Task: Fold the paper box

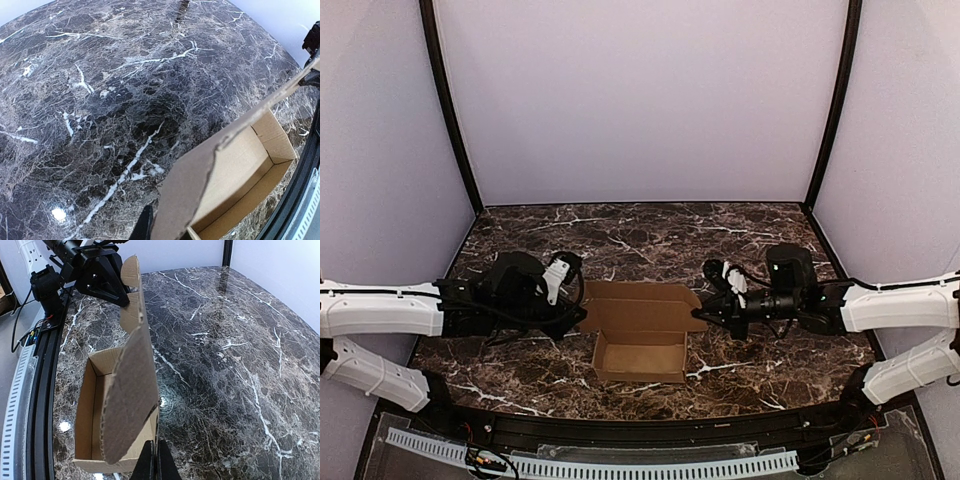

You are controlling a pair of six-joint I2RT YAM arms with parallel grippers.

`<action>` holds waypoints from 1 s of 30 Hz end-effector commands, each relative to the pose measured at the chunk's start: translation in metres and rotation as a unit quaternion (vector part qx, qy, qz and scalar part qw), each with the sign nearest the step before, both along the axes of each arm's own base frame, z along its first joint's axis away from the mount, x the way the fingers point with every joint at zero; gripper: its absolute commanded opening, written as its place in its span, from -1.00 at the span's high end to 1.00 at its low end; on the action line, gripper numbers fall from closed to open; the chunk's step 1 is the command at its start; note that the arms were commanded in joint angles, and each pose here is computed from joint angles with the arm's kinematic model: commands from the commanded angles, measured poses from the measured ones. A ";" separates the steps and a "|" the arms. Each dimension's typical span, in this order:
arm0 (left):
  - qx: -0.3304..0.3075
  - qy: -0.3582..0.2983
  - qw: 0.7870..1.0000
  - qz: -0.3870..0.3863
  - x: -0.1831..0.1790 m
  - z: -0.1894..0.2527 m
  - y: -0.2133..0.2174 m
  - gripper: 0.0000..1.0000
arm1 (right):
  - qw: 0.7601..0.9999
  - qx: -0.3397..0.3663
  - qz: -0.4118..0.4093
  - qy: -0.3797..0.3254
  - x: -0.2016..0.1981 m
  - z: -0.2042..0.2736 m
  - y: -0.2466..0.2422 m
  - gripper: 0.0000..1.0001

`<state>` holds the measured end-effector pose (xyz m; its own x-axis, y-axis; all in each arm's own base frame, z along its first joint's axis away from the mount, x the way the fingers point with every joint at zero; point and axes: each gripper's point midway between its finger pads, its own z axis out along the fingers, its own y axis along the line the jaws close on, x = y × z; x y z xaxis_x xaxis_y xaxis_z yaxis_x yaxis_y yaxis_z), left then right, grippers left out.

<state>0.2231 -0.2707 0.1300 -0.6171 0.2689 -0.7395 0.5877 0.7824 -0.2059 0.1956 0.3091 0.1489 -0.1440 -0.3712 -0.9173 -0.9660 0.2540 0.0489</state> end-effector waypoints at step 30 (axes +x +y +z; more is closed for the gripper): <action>-0.055 -0.005 0.998 0.026 0.014 0.014 -0.016 0.99 | 0.963 0.041 -0.266 -0.032 0.037 0.013 0.020 1.00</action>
